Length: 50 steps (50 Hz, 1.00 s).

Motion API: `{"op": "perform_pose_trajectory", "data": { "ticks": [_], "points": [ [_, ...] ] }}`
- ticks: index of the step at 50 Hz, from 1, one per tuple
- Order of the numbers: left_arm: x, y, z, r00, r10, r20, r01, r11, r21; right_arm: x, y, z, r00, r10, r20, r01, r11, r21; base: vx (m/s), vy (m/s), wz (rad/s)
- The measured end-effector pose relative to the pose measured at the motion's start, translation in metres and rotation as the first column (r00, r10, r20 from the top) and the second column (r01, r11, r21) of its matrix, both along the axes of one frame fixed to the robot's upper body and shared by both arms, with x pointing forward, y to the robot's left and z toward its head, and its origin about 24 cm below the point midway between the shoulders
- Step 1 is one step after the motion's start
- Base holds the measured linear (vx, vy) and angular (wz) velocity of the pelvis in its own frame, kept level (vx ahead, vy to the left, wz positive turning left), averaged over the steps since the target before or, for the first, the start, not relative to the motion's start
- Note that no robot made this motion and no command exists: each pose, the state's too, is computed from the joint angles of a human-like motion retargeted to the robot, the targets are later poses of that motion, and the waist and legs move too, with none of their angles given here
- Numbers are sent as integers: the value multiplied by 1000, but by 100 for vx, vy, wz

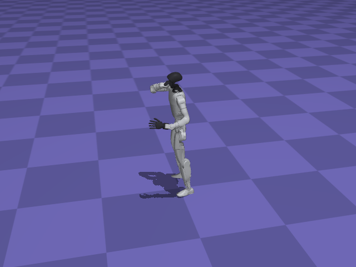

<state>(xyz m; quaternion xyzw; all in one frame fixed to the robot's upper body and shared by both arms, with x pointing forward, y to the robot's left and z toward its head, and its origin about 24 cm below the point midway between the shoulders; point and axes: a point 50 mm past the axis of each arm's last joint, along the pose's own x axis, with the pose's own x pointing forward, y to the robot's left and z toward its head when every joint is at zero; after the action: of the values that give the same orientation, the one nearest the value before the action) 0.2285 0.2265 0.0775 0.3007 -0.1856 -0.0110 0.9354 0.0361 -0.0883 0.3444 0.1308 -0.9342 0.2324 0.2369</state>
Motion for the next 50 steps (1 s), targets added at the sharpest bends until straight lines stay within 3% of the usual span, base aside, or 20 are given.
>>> {"op": "perform_pose_trajectory", "data": {
  "ticks": [5, 10, 15, 20, 34, 50],
  "points": [
    [-11, 34, -69, 910, 127, -395, -116, 992, 51, -2, 2, 2, 1000, -12, -14, 12, 999, -30, 0, 0, 0],
    [-48, 61, -133, 665, 238, -707, -230, 967, 109, -2, -1, 4, 998, -3, -55, 0, 999, -49, 0, 0, 0],
    [-97, 68, -178, 419, 269, -867, -288, 945, 154, -1, -9, 3, 994, 33, -102, -39, 997, -63, 0, 0, 0],
    [-124, 59, -196, 323, 245, -914, -292, 945, 150, 0, -19, 0, 990, 54, -130, -63, 996, -65, 0, 0, 0],
    [-73, 31, -179, 528, 211, -822, -380, 925, -7, 12, -26, -8, 946, 187, -265, -214, 974, -75, 0, 0, 0],
    [12, 18, -130, 741, 209, -639, -299, 954, -35, 22, -24, -15, 888, 230, -398, -278, 958, -66, 0, -3, -2]
  ]
}}
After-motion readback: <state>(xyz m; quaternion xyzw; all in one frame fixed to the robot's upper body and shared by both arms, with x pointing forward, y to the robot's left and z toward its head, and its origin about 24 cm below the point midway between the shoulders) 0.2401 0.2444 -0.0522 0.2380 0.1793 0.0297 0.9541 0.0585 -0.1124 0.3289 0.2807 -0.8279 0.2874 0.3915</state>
